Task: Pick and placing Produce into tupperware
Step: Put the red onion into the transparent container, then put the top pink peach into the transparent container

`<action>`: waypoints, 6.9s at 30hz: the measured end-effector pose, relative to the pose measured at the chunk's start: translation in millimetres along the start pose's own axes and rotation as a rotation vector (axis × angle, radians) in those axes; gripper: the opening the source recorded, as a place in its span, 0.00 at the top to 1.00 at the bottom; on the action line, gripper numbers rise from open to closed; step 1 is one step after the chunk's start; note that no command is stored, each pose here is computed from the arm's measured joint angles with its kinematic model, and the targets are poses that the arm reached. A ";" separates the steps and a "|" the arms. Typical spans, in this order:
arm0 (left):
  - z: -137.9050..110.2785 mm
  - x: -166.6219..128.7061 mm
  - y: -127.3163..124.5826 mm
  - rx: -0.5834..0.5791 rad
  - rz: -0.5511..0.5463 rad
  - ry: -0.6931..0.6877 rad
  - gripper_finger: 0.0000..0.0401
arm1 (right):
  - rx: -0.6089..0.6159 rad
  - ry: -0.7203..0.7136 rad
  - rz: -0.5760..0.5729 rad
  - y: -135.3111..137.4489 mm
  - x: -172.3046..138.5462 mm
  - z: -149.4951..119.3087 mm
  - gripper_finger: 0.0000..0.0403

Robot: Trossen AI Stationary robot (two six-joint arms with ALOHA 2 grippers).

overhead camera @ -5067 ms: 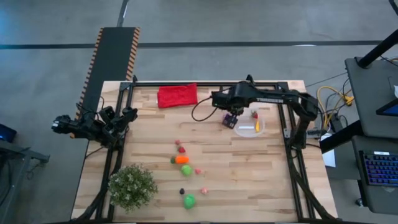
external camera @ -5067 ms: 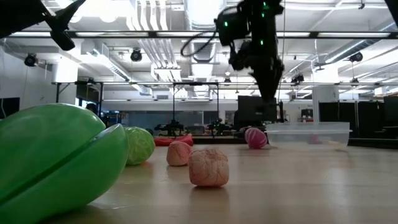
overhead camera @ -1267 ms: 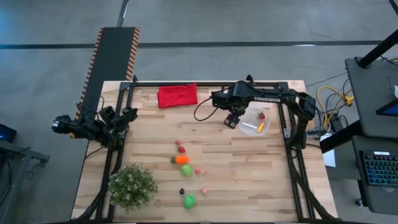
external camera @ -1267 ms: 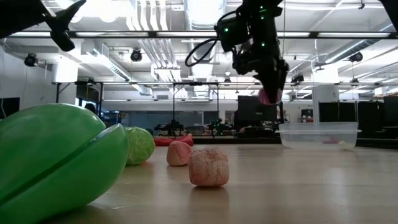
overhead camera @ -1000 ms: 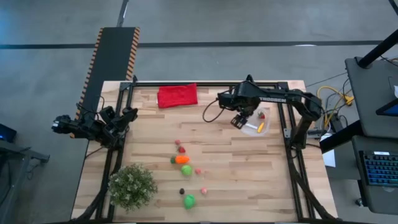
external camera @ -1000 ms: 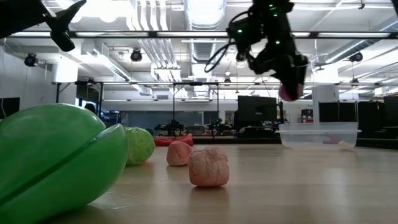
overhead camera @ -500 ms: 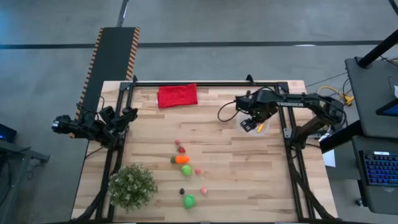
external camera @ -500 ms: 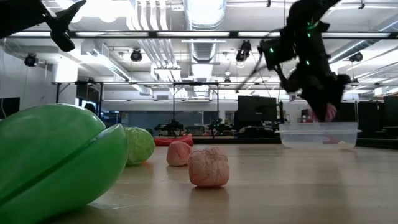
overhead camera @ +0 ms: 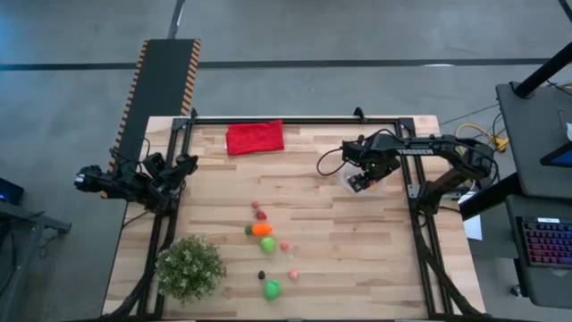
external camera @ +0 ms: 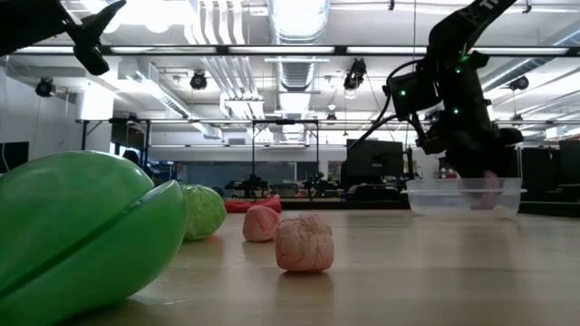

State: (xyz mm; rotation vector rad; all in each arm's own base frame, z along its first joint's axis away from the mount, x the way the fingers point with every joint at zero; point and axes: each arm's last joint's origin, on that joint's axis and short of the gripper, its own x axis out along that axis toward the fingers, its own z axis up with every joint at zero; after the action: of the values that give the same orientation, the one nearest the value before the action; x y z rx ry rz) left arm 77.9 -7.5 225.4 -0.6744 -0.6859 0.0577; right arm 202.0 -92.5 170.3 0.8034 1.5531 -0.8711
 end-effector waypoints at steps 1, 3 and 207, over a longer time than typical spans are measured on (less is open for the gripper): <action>0.0 0.0 0.0 0.000 0.000 0.000 0.52 | 0.000 -0.002 -0.004 -0.2 0.2 0.0 0.37; 0.0 0.0 0.0 0.000 0.000 0.000 0.52 | 0.000 -0.014 -0.023 -0.8 0.4 0.2 0.36; 21.5 -0.2 -18.2 -0.034 -0.287 -0.050 0.52 | 0.073 -0.033 0.017 18.3 -37.5 9.7 0.77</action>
State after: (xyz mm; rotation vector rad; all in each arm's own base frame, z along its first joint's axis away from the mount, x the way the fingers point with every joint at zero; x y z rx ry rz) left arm 61.8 -9.9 248.4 -0.6025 -0.8275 -0.2029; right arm 227.7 -93.3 204.6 0.8496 1.4904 -0.9287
